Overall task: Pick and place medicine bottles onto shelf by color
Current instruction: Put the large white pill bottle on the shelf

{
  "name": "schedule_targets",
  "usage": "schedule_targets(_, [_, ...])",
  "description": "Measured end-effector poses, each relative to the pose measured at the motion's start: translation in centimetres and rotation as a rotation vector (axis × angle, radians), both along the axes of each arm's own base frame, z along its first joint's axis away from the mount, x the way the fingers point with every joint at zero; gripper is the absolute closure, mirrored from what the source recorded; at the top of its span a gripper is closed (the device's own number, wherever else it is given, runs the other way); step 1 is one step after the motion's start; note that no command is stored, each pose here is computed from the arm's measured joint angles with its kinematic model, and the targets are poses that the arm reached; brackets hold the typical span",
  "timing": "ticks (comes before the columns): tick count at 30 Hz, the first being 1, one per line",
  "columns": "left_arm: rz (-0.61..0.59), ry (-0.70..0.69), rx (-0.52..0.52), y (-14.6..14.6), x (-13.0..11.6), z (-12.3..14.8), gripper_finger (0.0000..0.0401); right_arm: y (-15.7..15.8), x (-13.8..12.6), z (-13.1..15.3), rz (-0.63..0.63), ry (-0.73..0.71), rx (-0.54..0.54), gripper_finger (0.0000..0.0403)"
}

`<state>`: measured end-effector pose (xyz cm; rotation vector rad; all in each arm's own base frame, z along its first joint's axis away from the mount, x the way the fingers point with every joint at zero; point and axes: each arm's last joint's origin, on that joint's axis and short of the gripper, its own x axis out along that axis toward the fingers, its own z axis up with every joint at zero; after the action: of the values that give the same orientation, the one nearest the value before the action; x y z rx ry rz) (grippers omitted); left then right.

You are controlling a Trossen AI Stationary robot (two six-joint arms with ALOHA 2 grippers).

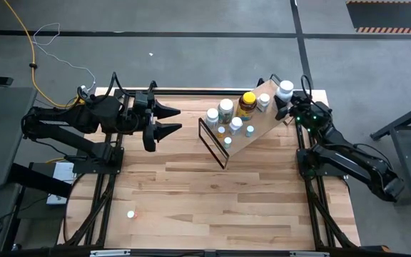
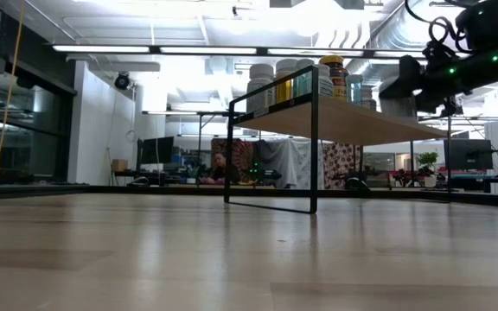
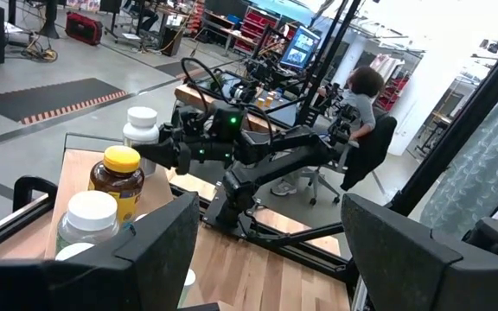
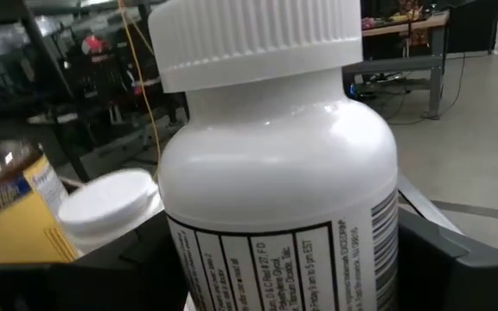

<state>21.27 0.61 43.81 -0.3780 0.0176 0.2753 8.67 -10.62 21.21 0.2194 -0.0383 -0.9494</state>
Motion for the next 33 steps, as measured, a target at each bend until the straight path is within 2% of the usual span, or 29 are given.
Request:
schedule_targets(16, [-0.001,0.007,0.023,0.00,0.01,-0.01,0.0128,0.00,0.00,-0.07,-0.001,-0.004,0.018,0.0129])
schedule_targets(33, [-0.003,0.016,0.044,-0.01,0.01,-0.04,0.0128,0.03,-0.04,-0.57,0.000,0.066,0.037,0.0129])
